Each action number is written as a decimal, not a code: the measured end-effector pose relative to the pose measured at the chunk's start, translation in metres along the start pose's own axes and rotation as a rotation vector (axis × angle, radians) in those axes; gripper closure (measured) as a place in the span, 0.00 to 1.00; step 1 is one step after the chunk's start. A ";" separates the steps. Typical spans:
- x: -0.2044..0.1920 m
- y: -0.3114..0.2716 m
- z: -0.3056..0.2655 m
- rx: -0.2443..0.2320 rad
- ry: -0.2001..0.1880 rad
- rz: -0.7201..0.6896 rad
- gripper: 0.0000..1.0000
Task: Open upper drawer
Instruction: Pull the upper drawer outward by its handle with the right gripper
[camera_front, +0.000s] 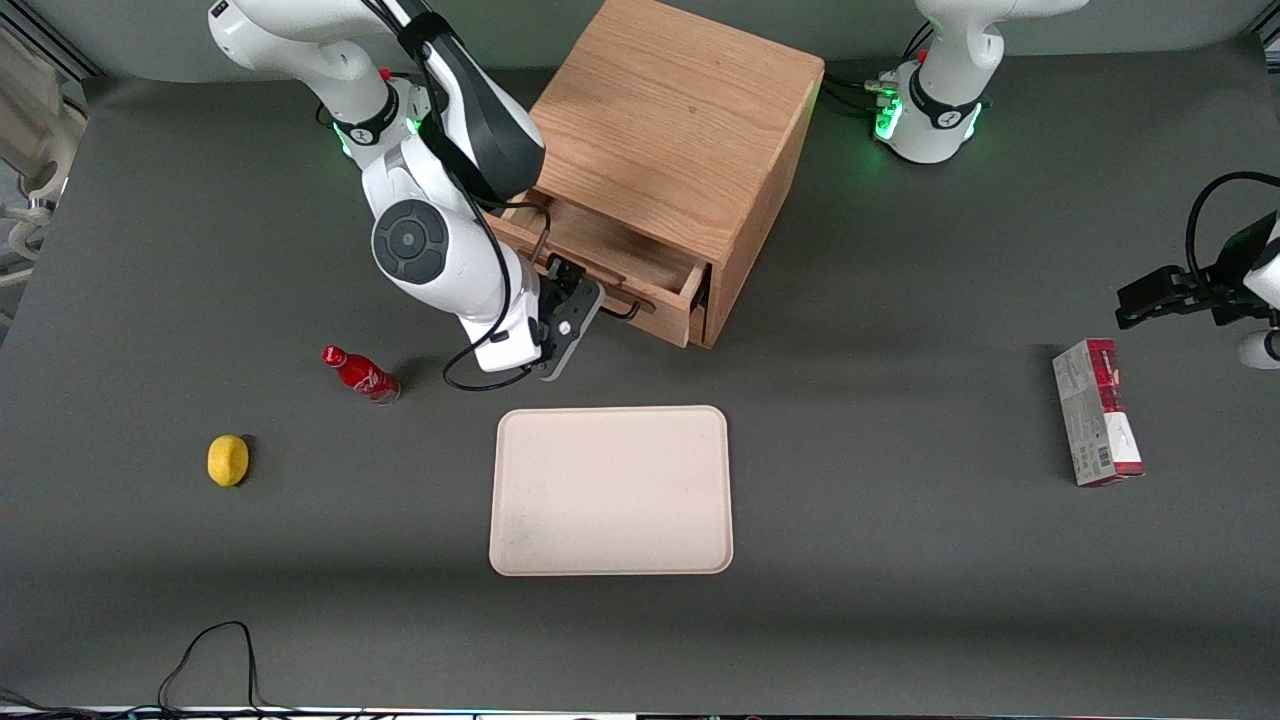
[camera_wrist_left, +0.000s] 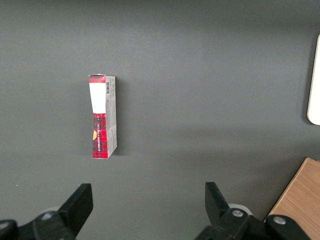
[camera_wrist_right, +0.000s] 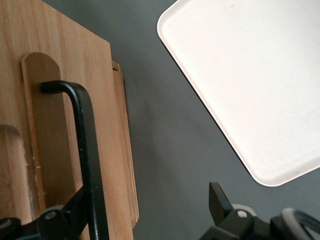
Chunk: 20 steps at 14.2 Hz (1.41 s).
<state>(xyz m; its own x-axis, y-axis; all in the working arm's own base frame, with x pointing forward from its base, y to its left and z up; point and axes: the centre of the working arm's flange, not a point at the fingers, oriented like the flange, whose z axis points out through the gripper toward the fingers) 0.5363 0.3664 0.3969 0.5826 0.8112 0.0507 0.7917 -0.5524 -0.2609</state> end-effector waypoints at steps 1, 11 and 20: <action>-0.001 0.003 -0.002 -0.002 0.004 0.000 0.00; 0.007 0.018 -0.006 -0.022 0.036 -0.013 0.00; 0.009 0.030 -0.009 -0.032 0.052 -0.006 0.00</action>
<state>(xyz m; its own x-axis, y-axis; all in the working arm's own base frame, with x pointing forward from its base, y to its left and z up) 0.5669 0.3554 0.3982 0.5861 0.8038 0.1019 0.8001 -0.5543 -0.2294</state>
